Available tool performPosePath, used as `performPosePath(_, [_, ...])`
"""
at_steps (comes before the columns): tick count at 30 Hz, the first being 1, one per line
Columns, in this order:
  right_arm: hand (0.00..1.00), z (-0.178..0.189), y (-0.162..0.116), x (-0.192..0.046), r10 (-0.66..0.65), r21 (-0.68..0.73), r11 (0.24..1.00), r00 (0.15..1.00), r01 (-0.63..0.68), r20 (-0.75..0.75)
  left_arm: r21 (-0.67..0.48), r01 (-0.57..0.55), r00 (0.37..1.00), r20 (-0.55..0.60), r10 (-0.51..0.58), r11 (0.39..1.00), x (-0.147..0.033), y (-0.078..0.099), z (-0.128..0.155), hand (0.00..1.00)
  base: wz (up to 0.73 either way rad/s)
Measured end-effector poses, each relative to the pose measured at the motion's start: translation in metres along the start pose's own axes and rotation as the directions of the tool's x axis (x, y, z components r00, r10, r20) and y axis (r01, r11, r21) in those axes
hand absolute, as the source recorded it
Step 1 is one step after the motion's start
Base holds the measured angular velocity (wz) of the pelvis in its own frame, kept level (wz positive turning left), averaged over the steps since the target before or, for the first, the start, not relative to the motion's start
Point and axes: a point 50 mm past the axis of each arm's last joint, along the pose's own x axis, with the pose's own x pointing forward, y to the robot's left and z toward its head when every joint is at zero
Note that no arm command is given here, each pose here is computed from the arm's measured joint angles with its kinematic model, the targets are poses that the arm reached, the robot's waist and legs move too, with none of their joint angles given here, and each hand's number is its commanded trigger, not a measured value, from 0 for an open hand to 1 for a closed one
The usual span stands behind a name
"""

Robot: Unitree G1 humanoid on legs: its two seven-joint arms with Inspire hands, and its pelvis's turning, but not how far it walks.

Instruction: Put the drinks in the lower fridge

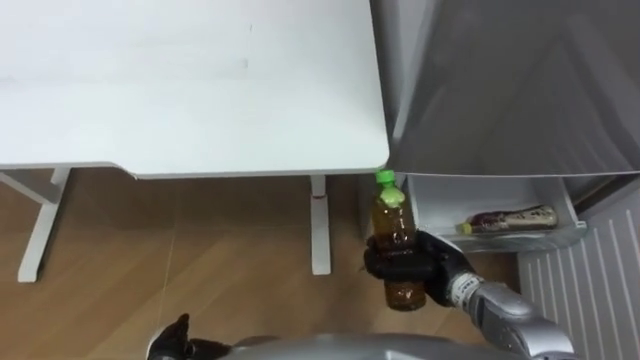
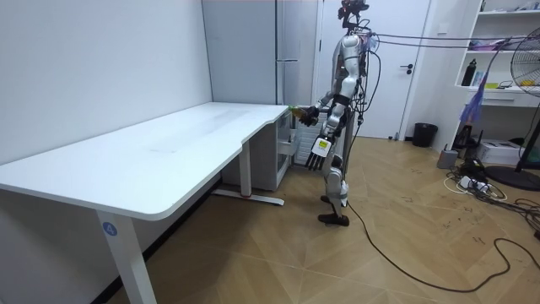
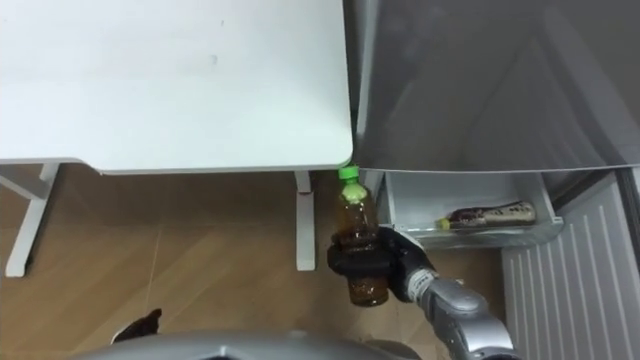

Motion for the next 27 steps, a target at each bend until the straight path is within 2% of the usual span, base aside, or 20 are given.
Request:
performPosePath(4, [1.00,0.005,-0.005,0.000,-0.081,0.182,0.981,0.995,0.070,0.058,-0.005,0.002,1.000,-0.017,-0.002,1.000,-0.002,-0.002,-0.007,0.00,-0.03])
performPosePath(11, [1.00,0.005,-0.006,0.000,-0.150,0.405,0.908,0.986,0.109,0.071,-0.009,-0.010,1.000,-0.023,0.010,1.000,-0.003,-0.004,-0.012,0.00,-0.06])
performPosePath(14, [1.00,0.007,-0.008,-0.001,-0.180,0.541,0.834,0.980,0.104,0.090,-0.006,-0.017,1.000,-0.017,0.017,1.000,-0.003,-0.005,-0.013,0.00,-0.06])
performPosePath(16, [1.00,0.010,-0.011,-0.002,-0.214,0.662,0.744,0.971,0.090,0.108,-0.005,-0.018,1.000,-0.014,0.018,1.000,-0.003,-0.004,-0.013,0.00,0.00])
performPosePath(19, [1.00,0.011,-0.016,-0.003,-0.259,0.764,0.641,0.958,0.077,0.121,-0.005,-0.019,1.000,-0.021,0.019,1.000,-0.004,-0.004,-0.016,0.00,0.00])
performPosePath(25, [1.00,0.000,-0.023,-0.005,-0.313,0.874,0.476,0.947,0.091,0.072,0.003,-0.019,0.999,-0.048,0.019,1.000,-0.006,-0.003,-0.026,0.00,0.00])
performPosePath(27, [1.00,-0.004,-0.025,-0.005,-0.321,0.891,0.444,0.946,0.100,0.054,0.005,-0.016,0.998,-0.056,0.017,1.000,-0.007,-0.003,-0.029,0.00,0.00])
